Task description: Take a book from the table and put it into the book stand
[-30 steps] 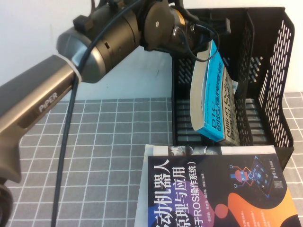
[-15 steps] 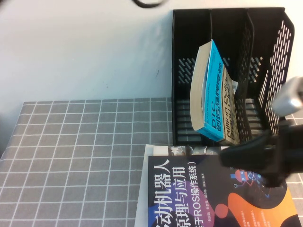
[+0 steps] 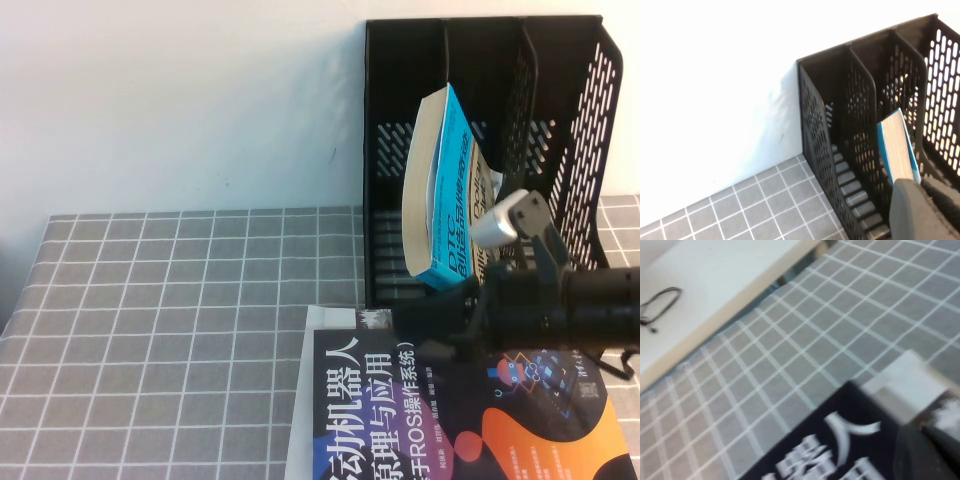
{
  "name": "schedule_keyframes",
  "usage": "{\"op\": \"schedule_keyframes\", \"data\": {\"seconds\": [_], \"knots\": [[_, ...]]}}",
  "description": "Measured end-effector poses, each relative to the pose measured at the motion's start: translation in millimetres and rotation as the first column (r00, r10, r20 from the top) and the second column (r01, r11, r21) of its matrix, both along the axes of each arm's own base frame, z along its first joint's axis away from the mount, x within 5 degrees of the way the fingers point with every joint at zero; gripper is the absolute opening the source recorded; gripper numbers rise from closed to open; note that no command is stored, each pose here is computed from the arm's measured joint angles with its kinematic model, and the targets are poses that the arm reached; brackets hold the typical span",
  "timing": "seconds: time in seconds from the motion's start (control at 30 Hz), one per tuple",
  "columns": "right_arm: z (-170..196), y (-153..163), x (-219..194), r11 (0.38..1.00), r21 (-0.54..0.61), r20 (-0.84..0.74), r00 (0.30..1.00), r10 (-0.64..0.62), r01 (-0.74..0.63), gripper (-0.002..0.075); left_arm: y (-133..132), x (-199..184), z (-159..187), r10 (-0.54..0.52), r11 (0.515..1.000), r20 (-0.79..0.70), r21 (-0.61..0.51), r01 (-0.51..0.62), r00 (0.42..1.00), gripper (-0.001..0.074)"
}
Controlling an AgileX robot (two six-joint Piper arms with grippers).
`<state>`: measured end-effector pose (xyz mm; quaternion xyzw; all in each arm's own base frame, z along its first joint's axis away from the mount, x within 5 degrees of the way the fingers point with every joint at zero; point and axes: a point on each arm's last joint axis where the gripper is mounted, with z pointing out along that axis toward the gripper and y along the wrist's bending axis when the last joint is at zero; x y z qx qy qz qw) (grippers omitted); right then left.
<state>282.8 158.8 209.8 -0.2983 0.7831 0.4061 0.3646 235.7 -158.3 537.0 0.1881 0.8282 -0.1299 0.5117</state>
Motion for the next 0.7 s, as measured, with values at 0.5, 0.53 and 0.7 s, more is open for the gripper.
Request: {"op": "schedule_keyframes", "data": {"seconds": [0.5, 0.53, 0.7], "knots": [[28.0, -16.9, 30.7, 0.945, -0.134, 0.154, 0.948, -0.279, 0.300, -0.0003, 1.7, -1.8, -4.4, 0.004, 0.999, -0.044, 0.035, -0.003, 0.999, 0.0001], [32.7, -18.1, 31.8, 0.939, -0.132, 0.171, 0.941, -0.293, 0.317, -0.0003, 1.7, -1.8, -4.4, 0.004, 0.999, -0.044, 0.035, -0.003, 0.999, 0.0001], [48.4, -22.7, 41.7, 0.908, -0.134, 0.230, 0.904, -0.360, 0.396, -0.0003, 1.7, -2.0, -4.8, 0.001, 0.999, -0.046, 0.040, 0.001, 0.999, 0.0001]]}}
